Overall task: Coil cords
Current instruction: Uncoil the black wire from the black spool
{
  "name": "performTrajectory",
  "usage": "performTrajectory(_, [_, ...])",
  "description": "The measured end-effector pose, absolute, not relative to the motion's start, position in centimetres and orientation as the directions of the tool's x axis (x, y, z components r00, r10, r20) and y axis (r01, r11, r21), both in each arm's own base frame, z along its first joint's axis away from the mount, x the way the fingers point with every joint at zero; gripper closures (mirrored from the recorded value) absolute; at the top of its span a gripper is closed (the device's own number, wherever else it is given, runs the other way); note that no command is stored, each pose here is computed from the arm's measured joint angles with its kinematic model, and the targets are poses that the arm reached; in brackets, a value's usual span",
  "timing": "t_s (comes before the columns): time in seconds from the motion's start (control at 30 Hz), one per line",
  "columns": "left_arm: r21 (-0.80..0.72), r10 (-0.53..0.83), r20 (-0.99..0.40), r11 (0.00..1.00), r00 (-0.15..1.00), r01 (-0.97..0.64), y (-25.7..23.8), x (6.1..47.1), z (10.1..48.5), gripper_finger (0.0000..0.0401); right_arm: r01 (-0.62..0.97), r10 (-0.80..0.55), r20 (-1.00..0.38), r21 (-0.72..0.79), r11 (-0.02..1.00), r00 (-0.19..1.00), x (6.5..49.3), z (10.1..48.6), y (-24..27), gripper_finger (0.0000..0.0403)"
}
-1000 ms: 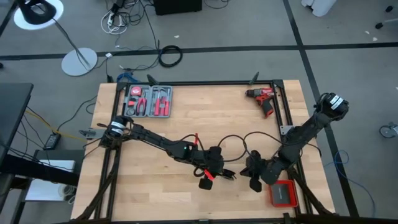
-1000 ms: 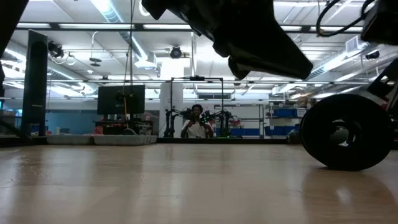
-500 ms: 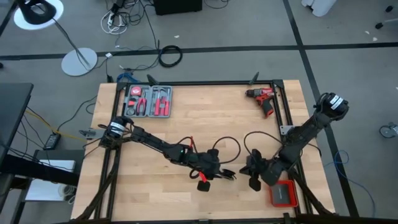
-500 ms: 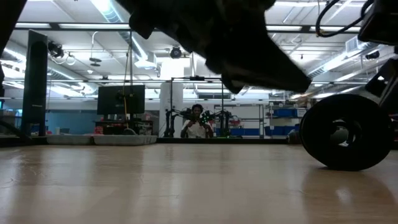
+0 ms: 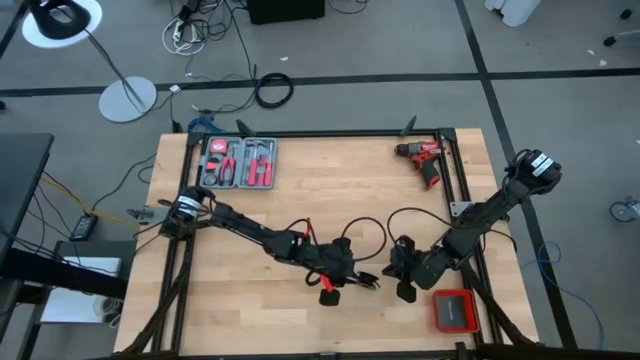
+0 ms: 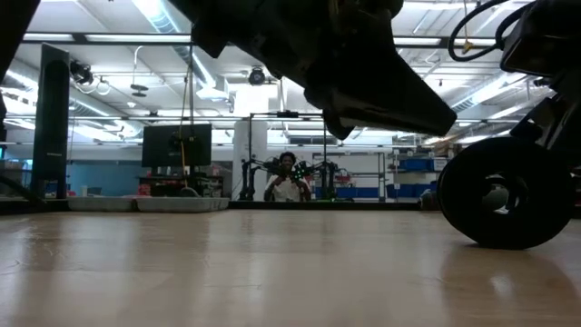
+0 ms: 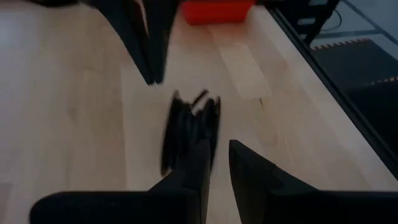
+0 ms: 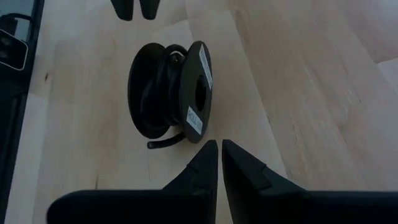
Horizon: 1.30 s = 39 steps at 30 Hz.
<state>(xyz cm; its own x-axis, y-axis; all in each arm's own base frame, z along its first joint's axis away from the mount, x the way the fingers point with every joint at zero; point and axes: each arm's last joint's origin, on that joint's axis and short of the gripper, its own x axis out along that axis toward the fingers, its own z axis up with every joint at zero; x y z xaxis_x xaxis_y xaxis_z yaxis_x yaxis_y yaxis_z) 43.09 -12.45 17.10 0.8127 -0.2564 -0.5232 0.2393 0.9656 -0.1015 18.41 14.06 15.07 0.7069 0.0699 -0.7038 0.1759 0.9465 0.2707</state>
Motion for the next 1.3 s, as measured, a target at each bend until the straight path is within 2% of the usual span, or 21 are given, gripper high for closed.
performTrajectory(0.2, [-0.083, -0.204, -0.528, 0.978, 0.825, 0.189, -12.4, 43.1, 17.1, 0.0338, 0.166, 0.066, -0.700, 0.259, 0.952, 0.711, 18.2, 15.1, 14.3, 0.0378])
performTrajectory(0.37, [-0.139, -0.218, -0.529, 0.976, 0.820, 0.170, -13.3, 42.8, 17.0, 0.0338, 0.151, 0.113, -0.709, 0.298, 0.942, 0.696, 17.6, 15.0, 15.0, 0.0378])
performTrajectory(0.63, [-0.131, -0.240, -0.533, 0.971, 0.812, 0.201, -15.5, 42.0, 17.0, 0.0338, 0.112, 0.190, -0.664, 0.384, 0.916, 0.724, 17.3, 15.5, 16.2, 0.0378])
performTrajectory(1.0, [-0.152, -0.197, -0.483, 0.978, 0.853, 0.140, -16.2, 42.0, 17.5, 0.0338, 0.100, 0.155, -0.676, 0.323, 0.941, 0.720, 16.8, 15.2, 16.4, 0.0378])
performTrajectory(1.3, [-0.148, -0.202, -0.466, 0.978, 0.861, 0.150, -17.3, 41.7, 17.6, 0.0338, 0.097, 0.137, -0.692, 0.288, 0.953, 0.709, 17.5, 13.0, 17.3, 0.0378])
